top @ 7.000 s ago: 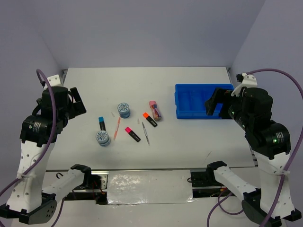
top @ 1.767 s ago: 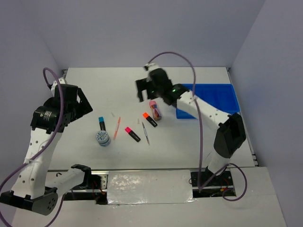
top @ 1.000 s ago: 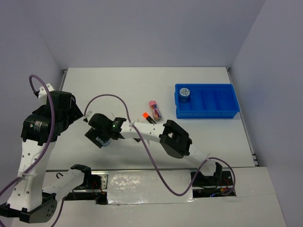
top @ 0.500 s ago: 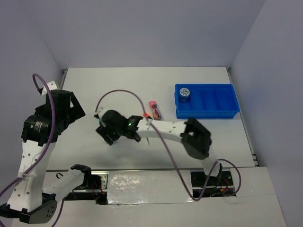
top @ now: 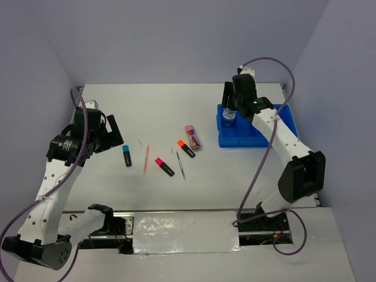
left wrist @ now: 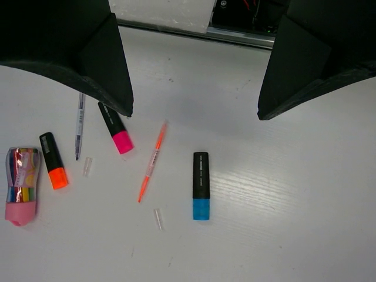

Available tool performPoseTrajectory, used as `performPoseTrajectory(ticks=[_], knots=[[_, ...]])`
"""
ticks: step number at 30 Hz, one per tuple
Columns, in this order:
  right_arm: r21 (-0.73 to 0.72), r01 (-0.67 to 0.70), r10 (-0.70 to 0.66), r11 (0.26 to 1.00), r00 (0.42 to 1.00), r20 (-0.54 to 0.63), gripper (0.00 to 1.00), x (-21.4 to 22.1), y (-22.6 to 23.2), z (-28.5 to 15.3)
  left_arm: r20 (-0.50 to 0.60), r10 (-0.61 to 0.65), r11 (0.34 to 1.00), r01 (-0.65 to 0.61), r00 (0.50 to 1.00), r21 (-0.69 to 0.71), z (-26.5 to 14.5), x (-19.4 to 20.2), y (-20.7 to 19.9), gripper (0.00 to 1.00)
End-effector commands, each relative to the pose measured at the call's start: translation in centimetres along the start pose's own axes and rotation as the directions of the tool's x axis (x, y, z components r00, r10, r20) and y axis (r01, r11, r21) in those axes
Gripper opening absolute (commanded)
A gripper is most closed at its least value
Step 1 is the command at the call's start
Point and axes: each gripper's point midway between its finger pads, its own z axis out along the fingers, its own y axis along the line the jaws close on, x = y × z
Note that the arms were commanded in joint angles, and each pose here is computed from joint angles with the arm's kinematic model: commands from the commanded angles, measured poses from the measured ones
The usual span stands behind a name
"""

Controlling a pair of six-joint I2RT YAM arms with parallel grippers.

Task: Sort the stationery into containers
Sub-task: Place the stationery in the storage box.

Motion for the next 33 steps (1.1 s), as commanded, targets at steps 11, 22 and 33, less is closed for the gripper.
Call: performPoseTrajectory(ticks=[11,22,33], knots=[[-0.003,0.018,-0.018,1.000,0.983,-0.184,0.00,8.9,-1.6,2.8,-0.006,0.045,0.993,-0.044,0.999,0.111,1.2,-0.7,-2.7,0.99],[0.002,0.032,-0.030,0.999,0.974,-0.226,0.22,10.8,-1.9,4.2,-0.024,0.075,0.990,-0.071,0.997,0.118,1.5,-0.2,-2.7,0.99],[0.000,0.031,-0.030,1.000,0.970,-0.240,0.93,10.2,-1.9,3.2,-0.074,0.061,0.992,-0.052,0.995,0.116,2.8,1.6,-2.6,0.99]])
